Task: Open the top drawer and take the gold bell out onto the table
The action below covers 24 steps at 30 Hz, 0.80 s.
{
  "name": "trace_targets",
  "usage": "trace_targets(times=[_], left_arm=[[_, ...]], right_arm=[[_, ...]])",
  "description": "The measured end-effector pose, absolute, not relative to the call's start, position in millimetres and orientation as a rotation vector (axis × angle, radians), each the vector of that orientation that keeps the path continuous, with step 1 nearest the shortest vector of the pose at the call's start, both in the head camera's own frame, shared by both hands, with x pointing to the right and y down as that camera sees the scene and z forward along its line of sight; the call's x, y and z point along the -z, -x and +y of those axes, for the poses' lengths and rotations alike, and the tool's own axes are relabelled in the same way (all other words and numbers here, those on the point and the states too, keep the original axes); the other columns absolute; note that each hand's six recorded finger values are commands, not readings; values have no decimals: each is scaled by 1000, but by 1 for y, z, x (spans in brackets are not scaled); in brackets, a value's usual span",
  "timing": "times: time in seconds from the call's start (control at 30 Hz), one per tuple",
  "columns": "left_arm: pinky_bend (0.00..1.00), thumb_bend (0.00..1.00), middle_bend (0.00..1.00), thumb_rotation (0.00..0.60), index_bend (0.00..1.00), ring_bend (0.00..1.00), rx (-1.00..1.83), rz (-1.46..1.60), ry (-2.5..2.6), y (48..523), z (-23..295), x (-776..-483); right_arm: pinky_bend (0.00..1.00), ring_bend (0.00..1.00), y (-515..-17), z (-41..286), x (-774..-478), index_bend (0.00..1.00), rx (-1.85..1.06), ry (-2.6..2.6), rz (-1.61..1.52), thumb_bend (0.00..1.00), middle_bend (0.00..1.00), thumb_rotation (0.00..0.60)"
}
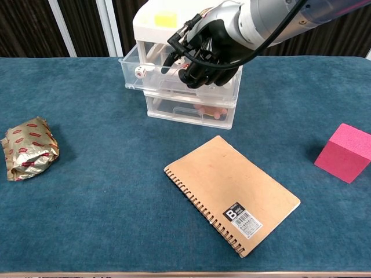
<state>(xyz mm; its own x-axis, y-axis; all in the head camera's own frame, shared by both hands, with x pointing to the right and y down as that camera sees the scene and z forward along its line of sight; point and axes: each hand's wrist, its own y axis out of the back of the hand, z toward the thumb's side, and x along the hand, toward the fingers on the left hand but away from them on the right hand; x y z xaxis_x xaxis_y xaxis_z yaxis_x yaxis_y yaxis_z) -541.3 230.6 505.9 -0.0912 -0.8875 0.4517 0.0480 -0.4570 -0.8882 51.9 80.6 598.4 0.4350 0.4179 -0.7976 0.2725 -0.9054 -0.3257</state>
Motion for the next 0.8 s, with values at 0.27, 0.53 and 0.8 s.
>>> trace_targets(times=[0.27,0.53,0.8], left_arm=[[0,201,0,600,90,0,1642,953,1455,541,231,-506],[0,202,0,600,91,0,1642,953,1455,541,231,-506],[0,201,0,600,91,0,1643,952,1455,541,231,-506]], right_arm=[[1000,994,-55,82,-600,148,-1478,2527,-589,767,870,600],[1000,993,-56,83,-597,163,-1471,2532,-557,768,870,600],[1000,993,-57,85,-595,165,-1472,2541,-500,768,870,600]])
